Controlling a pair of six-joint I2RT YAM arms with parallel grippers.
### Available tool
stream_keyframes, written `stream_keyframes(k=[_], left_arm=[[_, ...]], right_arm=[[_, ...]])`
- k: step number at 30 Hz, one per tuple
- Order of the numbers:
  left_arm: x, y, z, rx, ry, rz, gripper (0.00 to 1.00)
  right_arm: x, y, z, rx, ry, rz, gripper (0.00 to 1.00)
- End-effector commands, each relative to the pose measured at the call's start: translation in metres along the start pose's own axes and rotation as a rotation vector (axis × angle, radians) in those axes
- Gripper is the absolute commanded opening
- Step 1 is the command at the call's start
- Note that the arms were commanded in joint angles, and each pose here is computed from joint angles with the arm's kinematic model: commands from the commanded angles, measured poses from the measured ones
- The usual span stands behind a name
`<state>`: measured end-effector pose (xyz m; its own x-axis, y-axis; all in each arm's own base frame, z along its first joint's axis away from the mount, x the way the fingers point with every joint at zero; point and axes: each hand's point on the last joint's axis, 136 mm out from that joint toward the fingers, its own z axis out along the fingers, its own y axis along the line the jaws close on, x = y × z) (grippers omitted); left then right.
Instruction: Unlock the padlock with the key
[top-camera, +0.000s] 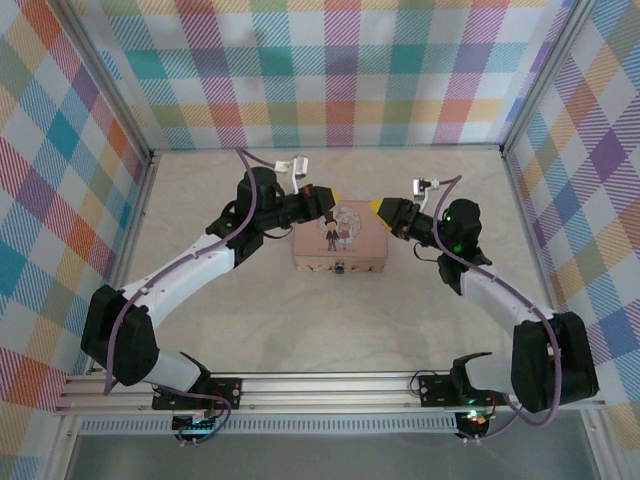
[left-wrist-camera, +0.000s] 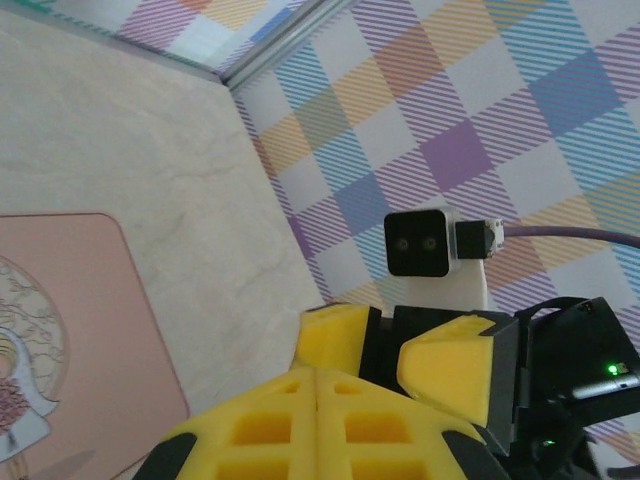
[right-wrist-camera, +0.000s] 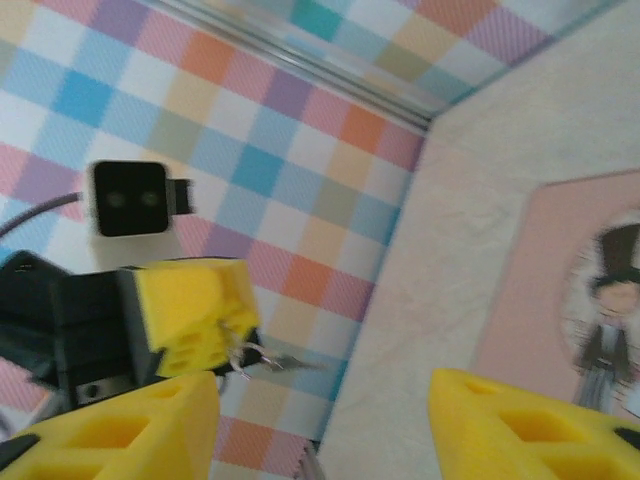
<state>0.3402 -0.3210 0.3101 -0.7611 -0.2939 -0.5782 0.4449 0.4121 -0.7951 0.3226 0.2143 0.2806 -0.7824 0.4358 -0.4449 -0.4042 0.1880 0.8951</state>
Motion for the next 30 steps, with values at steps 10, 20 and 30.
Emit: stream_keyframes(k=[10,20,30], left_arm=[[0.002,-0.044,0.003,0.149,-0.032,0.005,0.0],[0.001,-0.044,0.002,0.139,-0.052,0.007,0.0],[-0.002,-0.041,0.001,0.122,-0.074,0.006,0.0]], right_arm=[[0.01,0.061,0.023,-0.323,0.04,-0.054,0.43],[0.017,0.069,0.027,-0.341,0.057,-0.064,0.33],[0.019,0.068,0.028,-0.339,0.06,-0.055,0.18]])
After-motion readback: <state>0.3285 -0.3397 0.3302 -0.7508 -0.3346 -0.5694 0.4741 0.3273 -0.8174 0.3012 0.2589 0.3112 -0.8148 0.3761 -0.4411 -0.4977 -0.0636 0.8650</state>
